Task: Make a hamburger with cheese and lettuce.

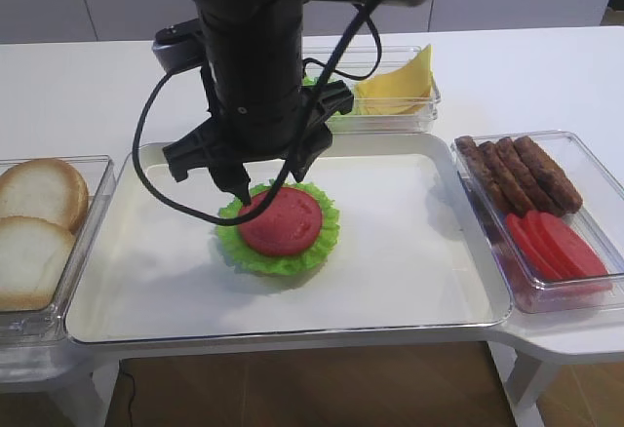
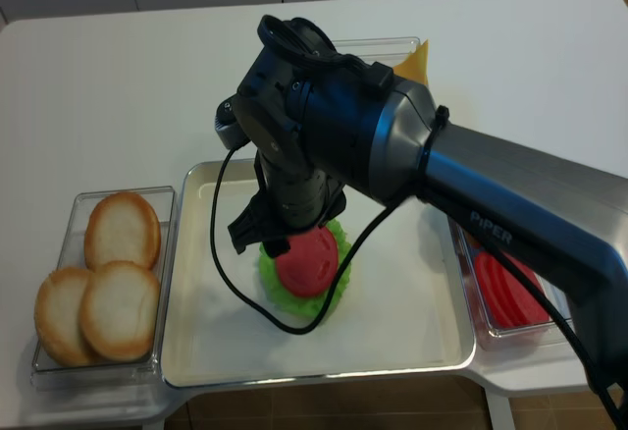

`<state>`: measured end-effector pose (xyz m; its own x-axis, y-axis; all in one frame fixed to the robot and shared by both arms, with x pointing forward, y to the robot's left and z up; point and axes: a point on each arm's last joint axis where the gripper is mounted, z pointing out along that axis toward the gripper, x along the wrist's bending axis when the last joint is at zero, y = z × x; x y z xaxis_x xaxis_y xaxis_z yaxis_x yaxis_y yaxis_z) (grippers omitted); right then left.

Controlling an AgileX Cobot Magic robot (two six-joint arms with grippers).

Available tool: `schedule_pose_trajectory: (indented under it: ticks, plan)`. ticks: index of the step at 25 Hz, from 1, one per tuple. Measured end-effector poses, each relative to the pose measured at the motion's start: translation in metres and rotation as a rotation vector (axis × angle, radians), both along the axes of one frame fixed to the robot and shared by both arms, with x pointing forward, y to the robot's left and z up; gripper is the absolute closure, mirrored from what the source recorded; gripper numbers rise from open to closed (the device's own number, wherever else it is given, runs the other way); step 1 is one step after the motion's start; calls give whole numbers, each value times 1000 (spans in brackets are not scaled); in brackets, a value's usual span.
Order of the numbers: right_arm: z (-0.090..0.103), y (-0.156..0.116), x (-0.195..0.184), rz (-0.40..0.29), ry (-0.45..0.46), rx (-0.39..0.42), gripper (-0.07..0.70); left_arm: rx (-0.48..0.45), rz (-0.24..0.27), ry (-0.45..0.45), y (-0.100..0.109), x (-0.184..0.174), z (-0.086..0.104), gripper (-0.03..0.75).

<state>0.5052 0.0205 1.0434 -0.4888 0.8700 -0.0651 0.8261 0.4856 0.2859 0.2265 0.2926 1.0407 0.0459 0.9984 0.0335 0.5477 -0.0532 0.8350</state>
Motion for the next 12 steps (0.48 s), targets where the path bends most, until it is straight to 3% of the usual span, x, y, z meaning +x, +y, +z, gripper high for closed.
schedule_pose_trajectory:
  ticks: [8, 12]
  plan:
    - [-1, -1, -1, 56, 35, -7, 155, 0, 0, 0, 0, 0, 0, 356]
    - [12, -24, 14, 43, 57, 20, 156, 0, 0, 0, 0, 0, 0, 356]
